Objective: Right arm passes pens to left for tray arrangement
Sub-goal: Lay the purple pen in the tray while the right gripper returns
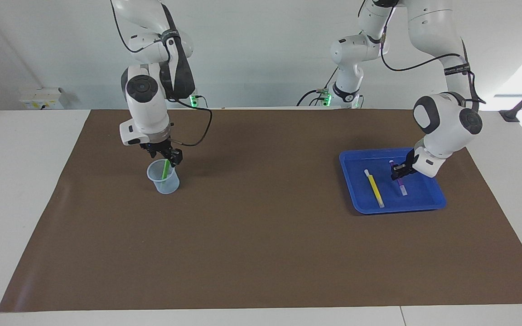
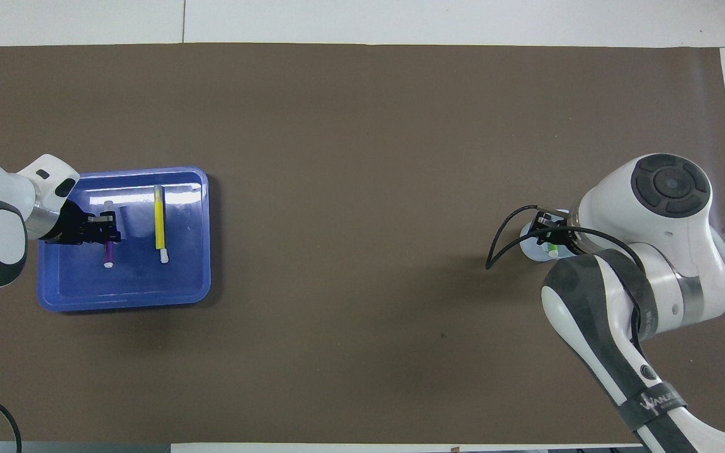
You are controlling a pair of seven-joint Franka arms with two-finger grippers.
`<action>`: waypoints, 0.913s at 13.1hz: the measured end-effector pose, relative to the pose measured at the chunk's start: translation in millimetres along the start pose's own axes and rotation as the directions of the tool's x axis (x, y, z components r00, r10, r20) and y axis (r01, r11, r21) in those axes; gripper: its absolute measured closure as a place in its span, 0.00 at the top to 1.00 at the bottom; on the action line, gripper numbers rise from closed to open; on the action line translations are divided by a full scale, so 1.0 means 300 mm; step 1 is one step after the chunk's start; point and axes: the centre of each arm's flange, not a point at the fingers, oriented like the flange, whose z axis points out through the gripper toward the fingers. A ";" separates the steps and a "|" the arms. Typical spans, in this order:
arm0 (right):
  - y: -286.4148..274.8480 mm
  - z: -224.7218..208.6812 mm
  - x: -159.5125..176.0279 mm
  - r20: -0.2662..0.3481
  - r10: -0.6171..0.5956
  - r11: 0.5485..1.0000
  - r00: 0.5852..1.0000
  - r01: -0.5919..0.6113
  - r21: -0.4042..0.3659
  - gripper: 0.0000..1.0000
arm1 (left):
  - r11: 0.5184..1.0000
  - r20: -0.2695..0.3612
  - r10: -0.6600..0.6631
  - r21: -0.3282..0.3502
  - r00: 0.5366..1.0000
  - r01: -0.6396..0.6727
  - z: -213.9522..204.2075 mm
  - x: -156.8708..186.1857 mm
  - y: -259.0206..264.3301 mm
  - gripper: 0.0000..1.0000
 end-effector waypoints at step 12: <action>-0.009 0.015 -0.011 0.027 0.075 0.996 0.997 -0.076 0.045 0.18 | 1.000 -0.011 0.000 -0.001 1.000 0.000 -0.021 0.011 -0.002 1.00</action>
